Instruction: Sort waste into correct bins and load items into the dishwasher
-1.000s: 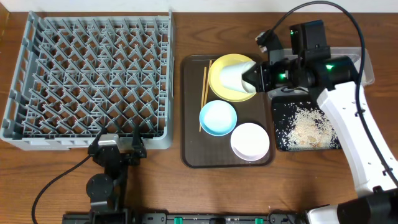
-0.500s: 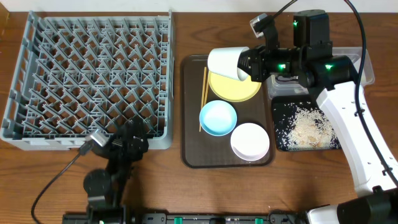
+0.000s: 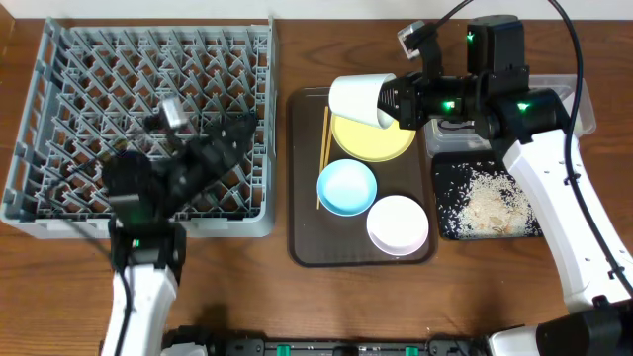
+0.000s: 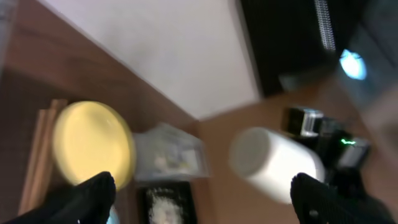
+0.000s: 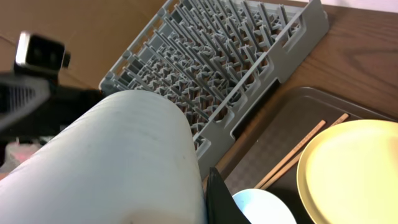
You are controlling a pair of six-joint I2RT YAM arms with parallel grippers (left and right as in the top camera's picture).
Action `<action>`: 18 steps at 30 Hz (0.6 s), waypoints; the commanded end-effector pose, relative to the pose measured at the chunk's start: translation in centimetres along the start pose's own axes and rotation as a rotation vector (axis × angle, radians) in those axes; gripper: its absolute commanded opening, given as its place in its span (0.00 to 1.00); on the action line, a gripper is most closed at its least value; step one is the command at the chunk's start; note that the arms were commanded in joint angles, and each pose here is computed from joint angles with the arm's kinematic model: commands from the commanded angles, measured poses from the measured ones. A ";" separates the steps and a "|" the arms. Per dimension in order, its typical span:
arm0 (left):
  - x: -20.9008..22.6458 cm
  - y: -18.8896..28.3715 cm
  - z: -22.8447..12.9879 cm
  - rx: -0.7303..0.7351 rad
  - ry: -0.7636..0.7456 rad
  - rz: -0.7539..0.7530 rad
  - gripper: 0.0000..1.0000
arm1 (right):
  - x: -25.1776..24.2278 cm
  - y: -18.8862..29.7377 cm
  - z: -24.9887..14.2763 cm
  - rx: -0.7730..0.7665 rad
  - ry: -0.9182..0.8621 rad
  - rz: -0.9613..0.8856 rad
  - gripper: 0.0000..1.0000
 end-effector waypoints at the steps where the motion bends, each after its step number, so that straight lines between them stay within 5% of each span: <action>1: 0.3 -1.0 -0.1 0.185 0.335 -0.030 0.91 | -0.3 -0.2 0.0 0.001 -0.030 0.018 0.01; 4: 1.5 -1.4 -0.4 0.264 0.658 0.029 0.91 | -1.2 -1.2 -0.3 0.009 -0.064 0.053 0.01; 6: 1.7 -1.3 -1.4 0.414 0.731 0.054 0.91 | -1.4 -2.2 -0.3 0.001 -0.060 0.160 0.01; 12: 1.9 -1.2 -1.8 0.495 0.730 0.061 0.91 | -2.5 -5.9 -1.2 0.018 -0.063 0.390 0.01; 16: 1.9 -1.1 -1.9 0.497 0.573 0.021 0.89 | -2.2 -8.3 -1.8 0.021 -0.031 0.564 0.01; 18: 1.9 -1.1 -1.9 0.500 0.488 -0.001 0.98 | -1.9 -9.2 -2.0 0.030 -0.034 0.604 0.01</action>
Point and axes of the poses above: each gripper's point midway between its finger pads, its own y axis back along the fingers, its own x axis along the line the jaws close on, z = x × y, the point moved 9 cm from there along y, back along the fingers, and after that the axes turned 9 degrees about y, right-handed, at the moved point
